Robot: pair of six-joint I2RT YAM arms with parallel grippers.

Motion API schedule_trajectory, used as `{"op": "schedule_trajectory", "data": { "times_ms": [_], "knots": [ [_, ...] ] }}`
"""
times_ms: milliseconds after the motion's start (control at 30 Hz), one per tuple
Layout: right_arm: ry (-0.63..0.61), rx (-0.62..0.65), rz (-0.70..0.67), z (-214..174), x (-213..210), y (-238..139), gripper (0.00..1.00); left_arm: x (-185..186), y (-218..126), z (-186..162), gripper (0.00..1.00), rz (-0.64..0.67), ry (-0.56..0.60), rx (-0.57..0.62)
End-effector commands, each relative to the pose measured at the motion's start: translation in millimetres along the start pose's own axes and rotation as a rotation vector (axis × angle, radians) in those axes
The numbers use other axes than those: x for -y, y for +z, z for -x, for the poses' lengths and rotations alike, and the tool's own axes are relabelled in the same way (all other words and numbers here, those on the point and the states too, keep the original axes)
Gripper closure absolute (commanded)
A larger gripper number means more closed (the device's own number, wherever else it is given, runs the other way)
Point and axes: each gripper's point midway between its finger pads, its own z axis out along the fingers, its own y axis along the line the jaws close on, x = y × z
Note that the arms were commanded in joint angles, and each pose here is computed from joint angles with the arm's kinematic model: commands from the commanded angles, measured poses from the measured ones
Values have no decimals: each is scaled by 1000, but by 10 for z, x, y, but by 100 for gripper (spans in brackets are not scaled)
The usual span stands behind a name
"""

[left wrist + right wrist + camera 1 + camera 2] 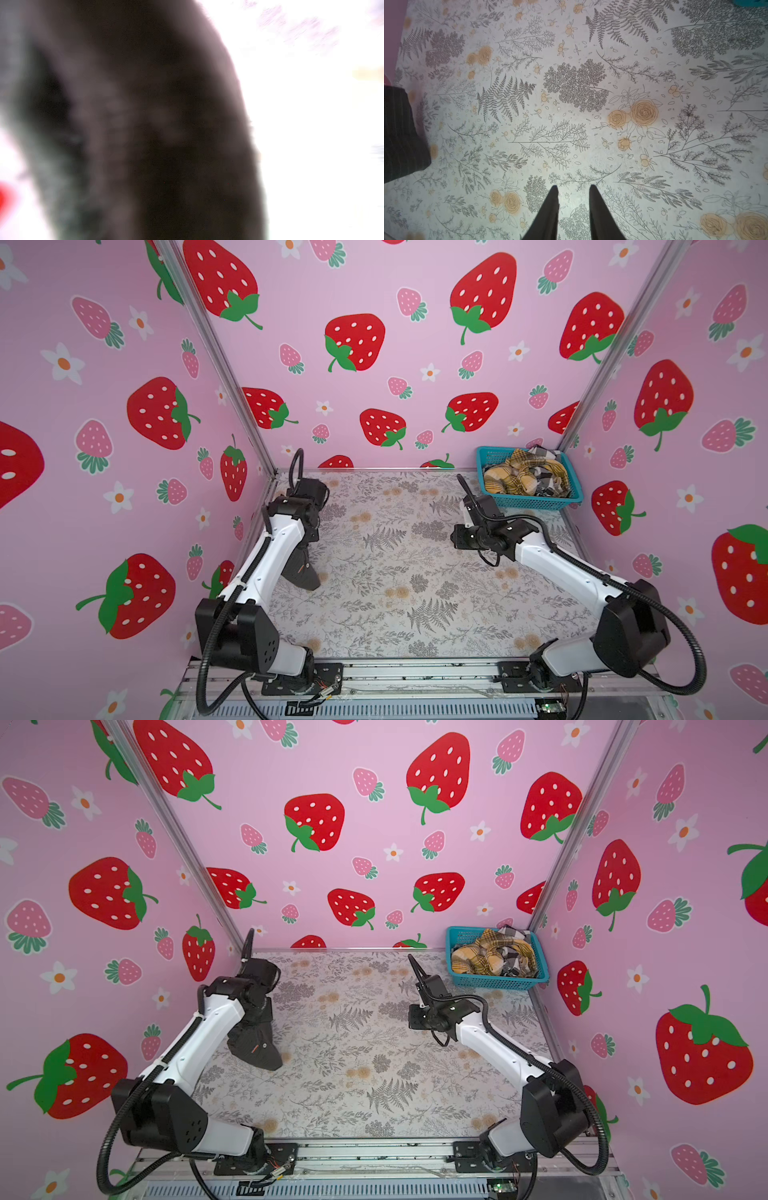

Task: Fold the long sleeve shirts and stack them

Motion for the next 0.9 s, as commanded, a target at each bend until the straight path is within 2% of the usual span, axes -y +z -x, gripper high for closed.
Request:
{"op": "schedule_trajectory", "data": {
  "times_ms": [0,67,233,333,367,433,467,500,600,667,800,867],
  "knots": [
    [66,33,33,9,136,-119,71,-321,-275,77,100,446,302,21],
    [80,32,38,-26,257,-156,72,-95,-442,165,100,495,365,42],
    [116,57,35,-68,559,-264,71,1370,-485,-29,100,347,488,38],
    [153,75,45,-61,712,-343,71,2085,-578,-120,97,269,535,89],
    [164,79,49,-57,765,-368,71,2251,-613,-150,89,252,557,92],
    [180,88,50,-42,857,-419,70,2559,-677,-291,56,159,568,49],
    [188,91,45,-33,904,-442,68,2760,-763,-417,26,80,576,37],
    [196,96,39,-16,941,-464,65,2974,-901,-545,1,-14,593,45],
    [210,107,1,24,1037,-514,52,3332,-1439,-868,1,-271,589,30],
    [226,106,-13,33,1090,-533,44,3434,-1849,-1037,1,-453,566,22],
    [207,79,23,9,984,-503,38,3191,-2498,-1164,1,-734,483,19],
    [150,32,36,-93,804,-395,36,2819,-2544,-963,1,-766,400,83]
  ]
}}
